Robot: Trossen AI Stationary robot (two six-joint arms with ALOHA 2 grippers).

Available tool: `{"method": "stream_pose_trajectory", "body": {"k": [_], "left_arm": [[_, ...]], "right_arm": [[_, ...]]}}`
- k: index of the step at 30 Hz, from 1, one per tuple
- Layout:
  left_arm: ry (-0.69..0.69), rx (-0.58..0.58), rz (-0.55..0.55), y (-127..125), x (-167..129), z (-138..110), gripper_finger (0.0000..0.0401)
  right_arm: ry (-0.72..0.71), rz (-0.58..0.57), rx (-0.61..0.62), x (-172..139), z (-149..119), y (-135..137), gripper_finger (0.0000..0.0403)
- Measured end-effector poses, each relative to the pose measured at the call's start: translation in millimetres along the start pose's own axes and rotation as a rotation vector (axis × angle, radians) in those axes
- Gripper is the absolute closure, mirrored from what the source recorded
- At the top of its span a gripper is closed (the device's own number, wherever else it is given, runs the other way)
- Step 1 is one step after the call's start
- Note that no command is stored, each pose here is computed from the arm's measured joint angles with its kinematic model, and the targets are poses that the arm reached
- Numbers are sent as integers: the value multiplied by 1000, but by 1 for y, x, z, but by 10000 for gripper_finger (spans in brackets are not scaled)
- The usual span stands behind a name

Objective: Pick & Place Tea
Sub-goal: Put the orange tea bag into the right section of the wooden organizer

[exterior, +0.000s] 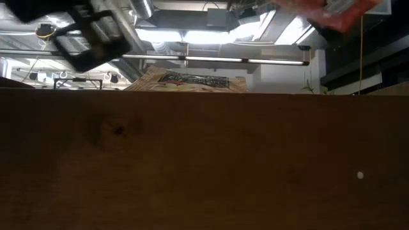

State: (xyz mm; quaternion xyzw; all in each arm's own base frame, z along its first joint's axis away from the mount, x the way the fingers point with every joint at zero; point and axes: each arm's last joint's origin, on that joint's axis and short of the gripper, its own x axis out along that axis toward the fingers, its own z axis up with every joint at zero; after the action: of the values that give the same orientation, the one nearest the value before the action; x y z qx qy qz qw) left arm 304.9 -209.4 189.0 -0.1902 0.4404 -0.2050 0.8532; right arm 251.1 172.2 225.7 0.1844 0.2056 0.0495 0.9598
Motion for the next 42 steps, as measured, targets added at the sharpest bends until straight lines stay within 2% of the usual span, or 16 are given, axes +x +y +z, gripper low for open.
{"method": "stream_pose_trajectory", "body": {"k": [5, 12, 18, 28, 35, 42], "left_arm": [[-39, -1, -79, -15, 14, -7, 399], [-29, -2, -1, -20, 32, -26, 399], [0, 29, 91, -11, 47, -38, 400], [-61, 47, 265, 0, 46, -36, 399], [-61, 27, 328, 14, 44, -30, 399], [-52, 58, 362, 18, 35, -25, 399]], "right_arm": [[-31, 40, 15, 6, -5, 7, 402], [-15, 52, 29, 6, -11, 12, 402], [-22, 42, 24, 3, -14, 16, 401], [-20, 35, 14, 4, -14, 15, 401], [-22, 31, -7, 4, -14, 15, 401], [-46, -80, -82, 5, -15, 8, 401]]}}
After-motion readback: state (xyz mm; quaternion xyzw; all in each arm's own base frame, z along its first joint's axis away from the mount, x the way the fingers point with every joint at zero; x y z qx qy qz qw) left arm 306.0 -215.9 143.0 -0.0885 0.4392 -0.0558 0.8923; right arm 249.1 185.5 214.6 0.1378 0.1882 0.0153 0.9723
